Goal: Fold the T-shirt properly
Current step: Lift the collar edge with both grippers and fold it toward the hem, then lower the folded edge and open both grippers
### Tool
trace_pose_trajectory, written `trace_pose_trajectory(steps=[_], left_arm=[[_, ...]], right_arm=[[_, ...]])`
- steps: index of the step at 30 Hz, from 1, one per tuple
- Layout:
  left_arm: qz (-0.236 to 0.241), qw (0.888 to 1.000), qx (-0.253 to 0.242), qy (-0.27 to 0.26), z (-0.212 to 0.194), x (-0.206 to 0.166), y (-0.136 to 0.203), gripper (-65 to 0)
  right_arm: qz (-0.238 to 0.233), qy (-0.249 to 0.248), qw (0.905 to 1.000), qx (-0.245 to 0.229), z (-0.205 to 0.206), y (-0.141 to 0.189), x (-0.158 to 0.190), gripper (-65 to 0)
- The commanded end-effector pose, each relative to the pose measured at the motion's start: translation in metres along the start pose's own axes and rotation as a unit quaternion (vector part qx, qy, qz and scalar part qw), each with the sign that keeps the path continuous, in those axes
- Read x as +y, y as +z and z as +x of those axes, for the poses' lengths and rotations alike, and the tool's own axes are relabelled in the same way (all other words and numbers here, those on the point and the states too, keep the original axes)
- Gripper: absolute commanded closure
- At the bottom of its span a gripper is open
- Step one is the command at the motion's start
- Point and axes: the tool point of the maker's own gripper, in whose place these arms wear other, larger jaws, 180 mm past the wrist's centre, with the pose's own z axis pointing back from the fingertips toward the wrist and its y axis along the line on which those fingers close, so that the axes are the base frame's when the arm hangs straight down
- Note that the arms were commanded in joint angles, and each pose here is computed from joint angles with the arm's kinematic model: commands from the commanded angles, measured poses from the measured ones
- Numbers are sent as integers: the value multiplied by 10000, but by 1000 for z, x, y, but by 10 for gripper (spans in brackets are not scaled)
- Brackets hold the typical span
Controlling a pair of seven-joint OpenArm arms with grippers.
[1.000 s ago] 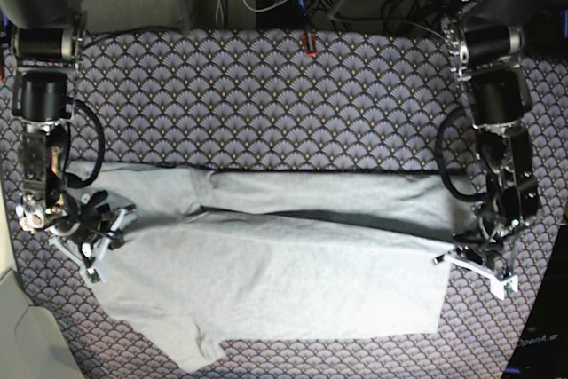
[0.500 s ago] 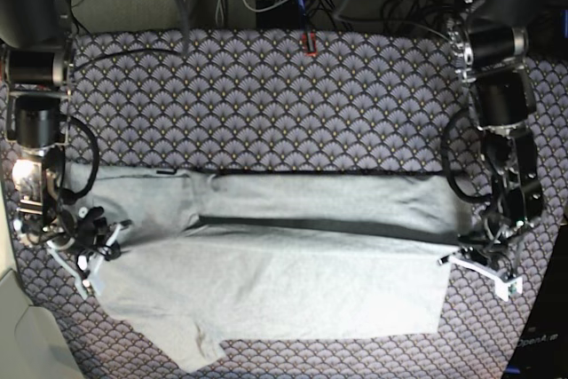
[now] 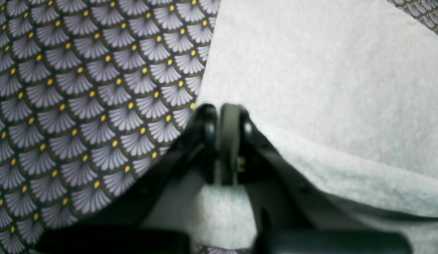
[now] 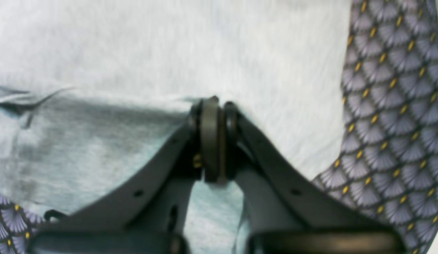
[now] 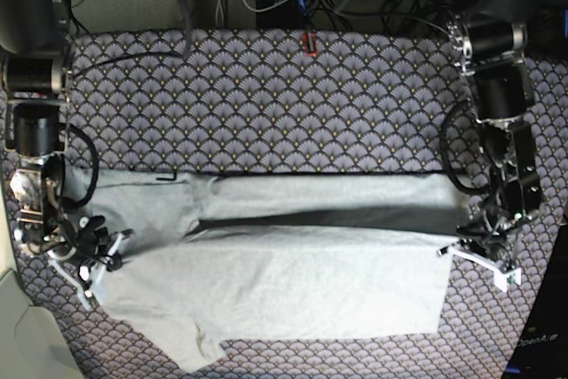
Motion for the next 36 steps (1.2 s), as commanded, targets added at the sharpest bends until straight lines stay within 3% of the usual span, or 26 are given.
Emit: trace_pose_trajectory(steps=[1, 5, 7, 14, 19, 22, 25, 29, 36], left_arm=[[-5, 9993, -368, -15, 29, 0, 5, -29], [-2, 9993, -371, -8, 30, 1, 5, -161], [0, 9993, -373, -1, 30, 1, 5, -224], [-16, 9993, -383, 13, 30, 0, 5, -332], [4, 9993, -379, -40, 22, 3, 10, -332], [73, 9992, -386, -55, 12, 14, 19, -332], [101, 9988, -320, 360, -10, 35, 27, -332], [139, 9977, -214, 626, -27, 49, 30, -332], [205, 9979, -200, 585, -27, 56, 32, -332]], right_arm=[[-92, 114, 9994, -323, 30, 8, -10, 0], [-36, 313, 9992, -265, 34, 5, -3, -15], [-34, 320, 9991, -262, 33, 5, -3, -62], [-23, 309, 9993, -218, 28, 4, -2, -257], [-98, 288, 9993, -220, 28, 7, -10, -282], [-459, 202, 9987, -126, 21, 17, -35, -282], [-875, -73, 9961, 85, -9, 27, -62, -282], [-1031, -474, 9932, 258, -54, 38, -76, -282], [-1124, -483, 9922, 239, -83, 55, -68, -282]])
